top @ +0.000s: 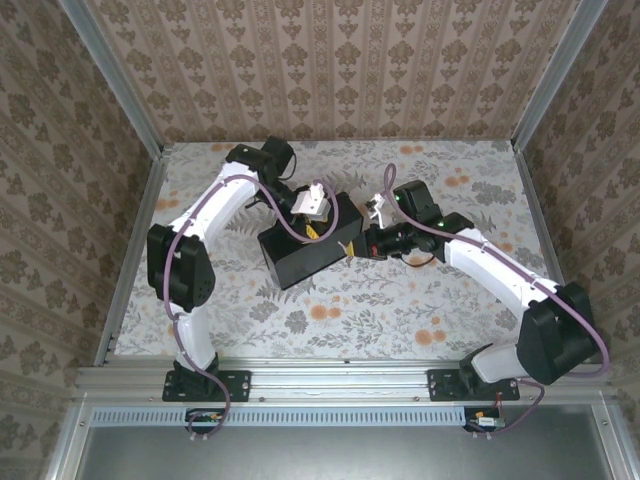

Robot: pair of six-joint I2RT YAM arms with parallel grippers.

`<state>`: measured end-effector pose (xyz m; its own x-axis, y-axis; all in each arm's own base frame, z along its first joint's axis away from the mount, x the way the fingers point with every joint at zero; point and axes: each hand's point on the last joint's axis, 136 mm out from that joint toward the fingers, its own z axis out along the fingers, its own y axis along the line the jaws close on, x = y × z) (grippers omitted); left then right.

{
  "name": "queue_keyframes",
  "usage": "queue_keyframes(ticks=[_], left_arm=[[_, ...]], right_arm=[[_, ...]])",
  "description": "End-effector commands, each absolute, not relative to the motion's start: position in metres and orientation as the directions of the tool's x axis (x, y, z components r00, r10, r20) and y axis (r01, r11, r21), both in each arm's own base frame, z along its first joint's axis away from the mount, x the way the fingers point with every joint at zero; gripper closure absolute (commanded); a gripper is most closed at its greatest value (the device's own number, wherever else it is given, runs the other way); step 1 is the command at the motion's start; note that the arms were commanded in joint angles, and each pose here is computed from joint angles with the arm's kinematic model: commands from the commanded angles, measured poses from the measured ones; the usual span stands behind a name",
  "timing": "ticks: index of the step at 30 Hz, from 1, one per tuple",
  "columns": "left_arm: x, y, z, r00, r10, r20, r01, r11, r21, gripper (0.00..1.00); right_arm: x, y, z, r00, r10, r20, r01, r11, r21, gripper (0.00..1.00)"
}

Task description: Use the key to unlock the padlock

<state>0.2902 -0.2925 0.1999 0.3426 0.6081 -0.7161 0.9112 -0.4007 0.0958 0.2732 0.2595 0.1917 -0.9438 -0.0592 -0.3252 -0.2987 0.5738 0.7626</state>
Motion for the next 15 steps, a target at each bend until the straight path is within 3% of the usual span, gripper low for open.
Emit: queue_keyframes(ticks=[1, 15], left_arm=[[0.2821, -0.2912, 0.2153, 0.354, 0.563, -0.747, 0.905, -0.408, 0.122, 0.41], [0.2766, -0.2818, 0.2120, 0.362, 0.577, -0.732, 0.898, -0.426, 0.109, 0.47]], right_arm=[[0.2755, 0.2683, 0.2013, -0.937, -0.076, -0.342, -0.326, 0.543, 0.774, 1.00], [0.2749, 0.2708, 0.1970, -0.939, -0.083, -0.335, -0.323, 0.550, 0.770, 1.00]])
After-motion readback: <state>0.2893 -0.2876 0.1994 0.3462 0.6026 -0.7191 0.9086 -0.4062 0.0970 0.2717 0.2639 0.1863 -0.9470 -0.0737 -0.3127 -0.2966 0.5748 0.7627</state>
